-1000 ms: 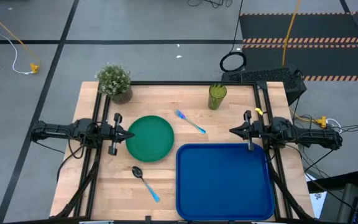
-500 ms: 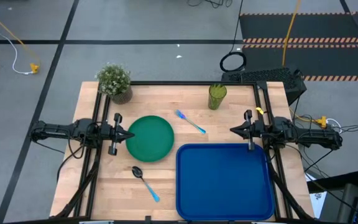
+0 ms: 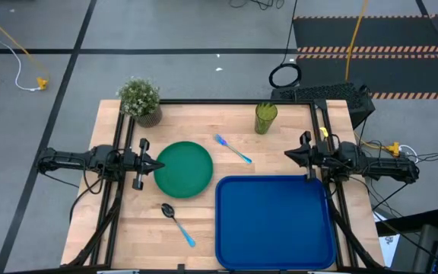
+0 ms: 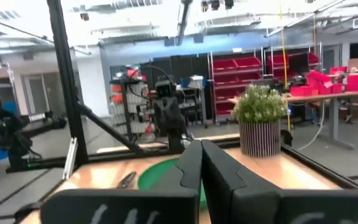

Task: Pick and place plate/cup/fork/spoon on tray
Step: Put the green cup on the blue tray

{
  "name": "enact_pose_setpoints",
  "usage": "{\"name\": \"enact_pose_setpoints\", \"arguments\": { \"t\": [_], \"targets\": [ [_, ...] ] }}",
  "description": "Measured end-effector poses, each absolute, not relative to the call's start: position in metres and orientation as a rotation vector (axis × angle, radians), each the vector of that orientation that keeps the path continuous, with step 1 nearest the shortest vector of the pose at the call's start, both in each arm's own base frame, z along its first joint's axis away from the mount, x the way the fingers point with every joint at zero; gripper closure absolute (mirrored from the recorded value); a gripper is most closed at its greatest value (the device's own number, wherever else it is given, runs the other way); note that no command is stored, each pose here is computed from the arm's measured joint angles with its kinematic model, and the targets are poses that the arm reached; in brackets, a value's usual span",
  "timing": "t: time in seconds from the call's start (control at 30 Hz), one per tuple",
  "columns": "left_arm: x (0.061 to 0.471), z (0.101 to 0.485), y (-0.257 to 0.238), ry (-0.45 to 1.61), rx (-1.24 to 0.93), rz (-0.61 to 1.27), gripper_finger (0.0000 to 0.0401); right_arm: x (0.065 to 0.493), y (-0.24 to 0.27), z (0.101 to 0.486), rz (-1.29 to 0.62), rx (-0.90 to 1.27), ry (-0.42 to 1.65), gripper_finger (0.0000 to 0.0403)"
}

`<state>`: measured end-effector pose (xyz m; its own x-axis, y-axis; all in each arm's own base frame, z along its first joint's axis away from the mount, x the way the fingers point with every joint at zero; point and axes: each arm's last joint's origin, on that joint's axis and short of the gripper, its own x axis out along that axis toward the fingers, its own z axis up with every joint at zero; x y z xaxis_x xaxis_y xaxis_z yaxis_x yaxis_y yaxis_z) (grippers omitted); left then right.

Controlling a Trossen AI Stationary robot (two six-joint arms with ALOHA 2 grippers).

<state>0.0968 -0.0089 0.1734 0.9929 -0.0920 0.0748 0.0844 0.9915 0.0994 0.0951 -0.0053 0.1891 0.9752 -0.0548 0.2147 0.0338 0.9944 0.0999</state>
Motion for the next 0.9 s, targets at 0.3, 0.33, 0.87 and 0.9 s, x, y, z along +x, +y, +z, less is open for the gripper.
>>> {"name": "enact_pose_setpoints", "arguments": {
  "t": [0.3, 0.33, 0.87, 0.9],
  "targets": [
    [0.097, 0.174, -0.009, -0.079, 0.096, -0.089, 0.0393, 0.096, -0.006, 0.234, -0.086, -0.001, -0.237, 0.0403],
    [0.097, 0.173, -0.009, -0.08, 0.096, -0.089, 0.0393, 0.097, -0.006, 0.241, -0.087, -0.014, -0.234, 0.0403],
    [0.097, 0.173, -0.009, -0.079, 0.096, -0.089, 0.0393, 0.123, -0.008, 0.356, -0.092, -0.096, -0.137, 0.0403],
    [0.097, 0.174, -0.009, -0.08, 0.096, -0.089, 0.0393, 0.125, -0.008, 0.362, -0.091, -0.096, -0.124, 0.0403]
  ]
}}
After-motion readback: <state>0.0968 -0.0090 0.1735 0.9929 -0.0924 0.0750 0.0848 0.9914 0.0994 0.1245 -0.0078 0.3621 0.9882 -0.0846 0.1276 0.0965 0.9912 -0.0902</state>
